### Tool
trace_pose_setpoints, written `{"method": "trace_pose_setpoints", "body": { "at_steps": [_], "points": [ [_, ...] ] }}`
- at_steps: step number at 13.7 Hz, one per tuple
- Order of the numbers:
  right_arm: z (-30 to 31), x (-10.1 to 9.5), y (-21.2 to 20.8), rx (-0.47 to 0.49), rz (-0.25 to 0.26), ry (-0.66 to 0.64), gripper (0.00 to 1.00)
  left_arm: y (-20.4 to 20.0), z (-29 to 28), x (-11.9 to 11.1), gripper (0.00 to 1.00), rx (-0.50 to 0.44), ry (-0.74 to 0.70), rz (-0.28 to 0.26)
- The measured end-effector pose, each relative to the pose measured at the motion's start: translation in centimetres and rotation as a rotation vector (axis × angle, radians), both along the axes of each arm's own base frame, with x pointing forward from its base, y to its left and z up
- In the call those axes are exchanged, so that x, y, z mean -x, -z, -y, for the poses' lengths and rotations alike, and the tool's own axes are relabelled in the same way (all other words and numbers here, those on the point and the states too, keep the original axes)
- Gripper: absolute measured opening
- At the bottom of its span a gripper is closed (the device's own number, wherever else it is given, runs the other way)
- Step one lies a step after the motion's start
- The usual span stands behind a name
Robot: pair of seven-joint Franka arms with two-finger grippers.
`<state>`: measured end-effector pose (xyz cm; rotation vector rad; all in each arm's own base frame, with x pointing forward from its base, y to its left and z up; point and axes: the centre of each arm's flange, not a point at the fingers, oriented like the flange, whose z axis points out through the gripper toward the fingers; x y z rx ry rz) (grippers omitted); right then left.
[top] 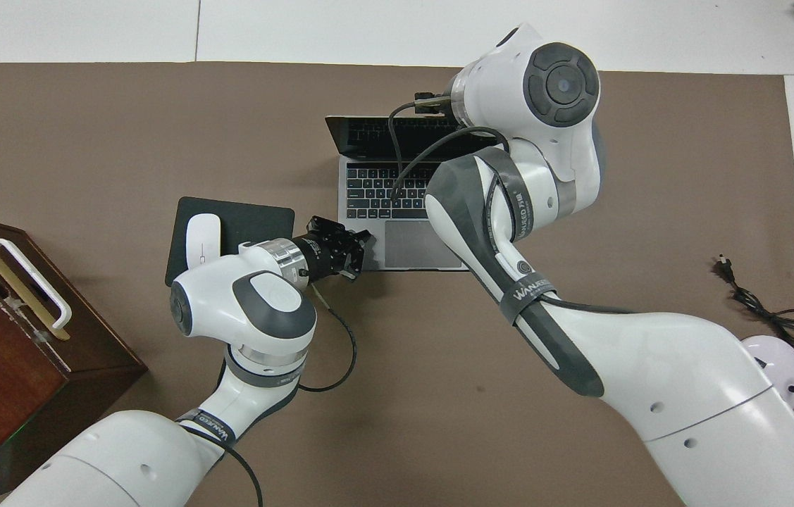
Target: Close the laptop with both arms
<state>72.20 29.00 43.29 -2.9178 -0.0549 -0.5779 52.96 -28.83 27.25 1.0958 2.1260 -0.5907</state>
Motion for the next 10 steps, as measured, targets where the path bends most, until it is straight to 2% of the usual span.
{"method": "trace_pose_setpoints", "body": {
  "at_steps": [3, 7, 10],
  "points": [
    [0.1, 0.3, 1.2, 0.011, -0.032, 0.003, 0.01, -0.5, -0.9, -1.3, 0.01, 0.018, 0.068, 0.031],
    [0.2, 0.5, 1.9, 0.026, -0.069, 0.003, 0.01, -0.3, -0.5, -1.3, 0.01, 0.047, 0.161, 0.055],
    [0.2, 0.6, 1.9, 0.027, -0.072, 0.003, 0.01, 0.1, -0.7, -1.2, 0.01, 0.045, 0.247, 0.108]
  ]
}}
